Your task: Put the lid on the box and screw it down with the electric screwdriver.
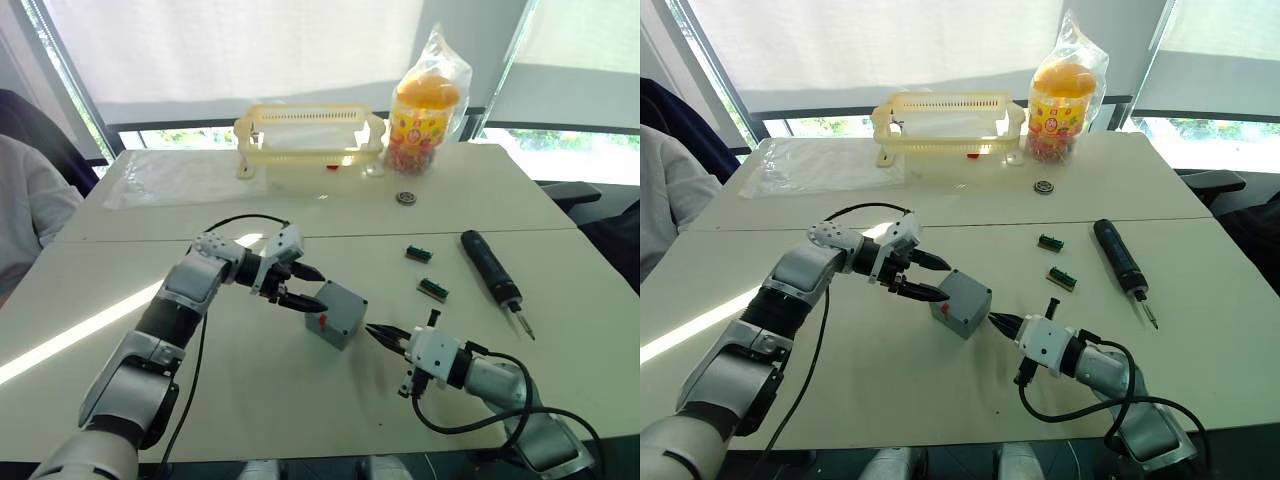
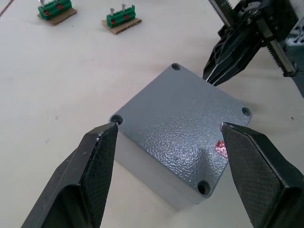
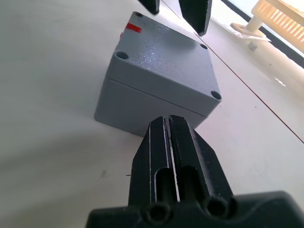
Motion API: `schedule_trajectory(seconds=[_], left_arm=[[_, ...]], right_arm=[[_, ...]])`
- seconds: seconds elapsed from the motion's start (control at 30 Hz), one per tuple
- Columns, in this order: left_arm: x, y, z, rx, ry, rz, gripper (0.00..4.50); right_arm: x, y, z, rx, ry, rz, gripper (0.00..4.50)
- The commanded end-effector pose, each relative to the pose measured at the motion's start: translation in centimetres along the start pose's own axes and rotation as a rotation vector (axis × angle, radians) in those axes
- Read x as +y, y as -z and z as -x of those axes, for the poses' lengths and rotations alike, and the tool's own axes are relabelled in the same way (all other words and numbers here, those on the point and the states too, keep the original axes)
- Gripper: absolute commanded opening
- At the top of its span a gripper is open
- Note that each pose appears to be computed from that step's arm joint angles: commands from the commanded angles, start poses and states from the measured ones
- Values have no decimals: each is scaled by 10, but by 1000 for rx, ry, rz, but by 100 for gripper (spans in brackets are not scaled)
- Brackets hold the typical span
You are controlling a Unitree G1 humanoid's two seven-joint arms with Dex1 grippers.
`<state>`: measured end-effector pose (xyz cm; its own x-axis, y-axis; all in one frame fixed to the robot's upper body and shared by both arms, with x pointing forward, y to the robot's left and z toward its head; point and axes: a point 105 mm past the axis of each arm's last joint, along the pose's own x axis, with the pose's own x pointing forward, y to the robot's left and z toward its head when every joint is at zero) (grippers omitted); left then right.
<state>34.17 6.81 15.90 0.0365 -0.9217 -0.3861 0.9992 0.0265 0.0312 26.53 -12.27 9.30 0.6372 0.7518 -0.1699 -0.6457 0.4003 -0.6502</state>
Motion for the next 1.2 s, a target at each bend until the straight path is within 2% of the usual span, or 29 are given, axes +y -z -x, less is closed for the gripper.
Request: schedule_trajectory(seconds=[0.03,0.2,0.3,0.43,0.67,0.9,1.2], left_arm=[[-3,-21,9,-42,7,-57,353],[10,-36,29,-121,-93,-13,353],[22,-34,41,-142,-188,13,353],[40,-1,60,-143,-384,106,353],[45,44,53,-92,-533,139,353],[55,71,23,-6,-515,107,353],[48,69,-4,-8,-431,42,353]], right_arm=[[-6,-11,2,-32,22,34,3],[-7,-6,7,-4,35,29,3],[-6,-3,10,12,42,9,3],[-3,-2,14,39,86,-66,3],[-1,-4,15,59,125,-173,3],[4,0,13,88,64,-242,3],[6,8,7,118,43,-262,3]])
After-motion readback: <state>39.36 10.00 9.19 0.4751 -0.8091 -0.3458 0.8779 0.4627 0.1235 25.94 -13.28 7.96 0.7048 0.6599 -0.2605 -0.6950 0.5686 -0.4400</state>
